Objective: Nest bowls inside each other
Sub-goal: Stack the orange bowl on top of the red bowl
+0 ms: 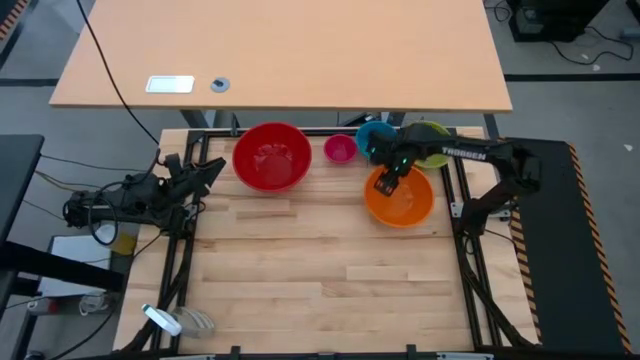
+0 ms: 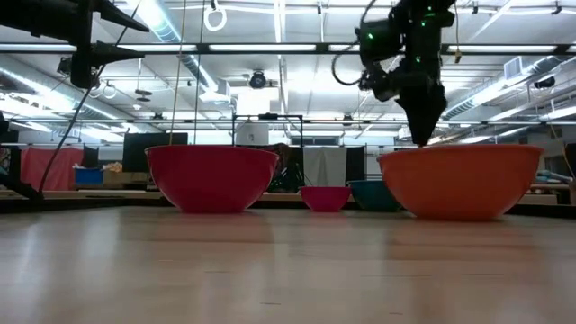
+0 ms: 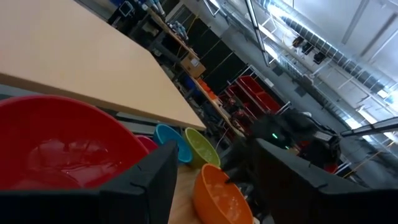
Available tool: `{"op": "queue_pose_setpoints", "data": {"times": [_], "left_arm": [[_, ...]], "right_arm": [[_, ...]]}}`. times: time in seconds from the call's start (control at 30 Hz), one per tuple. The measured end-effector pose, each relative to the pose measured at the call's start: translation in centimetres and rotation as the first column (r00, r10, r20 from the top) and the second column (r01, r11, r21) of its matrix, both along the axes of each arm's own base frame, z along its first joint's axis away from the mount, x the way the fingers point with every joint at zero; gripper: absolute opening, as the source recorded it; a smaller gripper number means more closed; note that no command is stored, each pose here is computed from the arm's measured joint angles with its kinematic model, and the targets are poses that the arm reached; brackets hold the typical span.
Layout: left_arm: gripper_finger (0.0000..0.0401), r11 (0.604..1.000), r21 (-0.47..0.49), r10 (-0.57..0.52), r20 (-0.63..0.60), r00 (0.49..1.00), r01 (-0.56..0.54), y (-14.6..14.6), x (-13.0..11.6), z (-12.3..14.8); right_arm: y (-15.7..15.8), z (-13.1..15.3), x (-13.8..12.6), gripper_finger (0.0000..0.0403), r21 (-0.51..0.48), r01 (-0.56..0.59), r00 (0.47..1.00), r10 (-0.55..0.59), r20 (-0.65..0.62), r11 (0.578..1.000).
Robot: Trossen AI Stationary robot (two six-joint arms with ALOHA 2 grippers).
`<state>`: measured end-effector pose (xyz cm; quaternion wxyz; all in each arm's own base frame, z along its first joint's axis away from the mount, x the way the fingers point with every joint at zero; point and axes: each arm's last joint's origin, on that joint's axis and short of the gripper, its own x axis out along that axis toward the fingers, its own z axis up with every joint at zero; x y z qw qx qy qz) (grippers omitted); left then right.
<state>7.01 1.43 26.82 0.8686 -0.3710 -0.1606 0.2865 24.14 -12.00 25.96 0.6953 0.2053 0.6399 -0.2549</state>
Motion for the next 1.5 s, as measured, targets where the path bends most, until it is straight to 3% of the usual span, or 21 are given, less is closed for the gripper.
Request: {"op": "queue_pose_setpoints", "data": {"times": [0.3,0.5,1.0,1.13,1.33,1.5], "left_arm": [[0.0210,1.000,-0.006,-0.001,0.004,1.000,0.001,0.0,0.0,0.0],[0.0210,1.000,-0.005,-0.001,0.003,1.000,0.001,0.0,0.0,0.0],[0.0210,1.000,-0.009,-0.002,-0.009,1.000,0.001,0.0,0.2,-0.1],[0.0210,1.000,-0.009,-0.002,-0.007,1.000,0.001,0.0,0.2,-0.1],[0.0210,1.000,-0.012,-0.004,-0.004,1.000,0.004,0.0,0.2,-0.1],[0.0210,0.996,-0.011,-0.091,-0.019,0.996,0.090,-0.3,0.7,-0.2]], "right_arm": [[-4.7,0.1,-2.6,0.0199,-0.029,-0.106,0.993,0.108,0.040,0.994],[-6.0,0.1,-3.5,0.0199,-0.016,-0.174,0.982,0.175,0.075,0.985],[-7.6,-4.6,-2.0,0.0187,0.119,-0.304,0.946,0.314,-0.076,0.945],[-7.7,-5.4,-1.8,0.0157,0.146,-0.303,0.943,0.318,-0.093,0.942],[-7.6,-5.8,-1.4,0.0080,0.155,-0.294,0.945,0.311,-0.098,0.943],[-6.8,-5.9,-1.1,0.0024,0.221,-0.273,0.954,0.294,-0.066,0.936]]}}
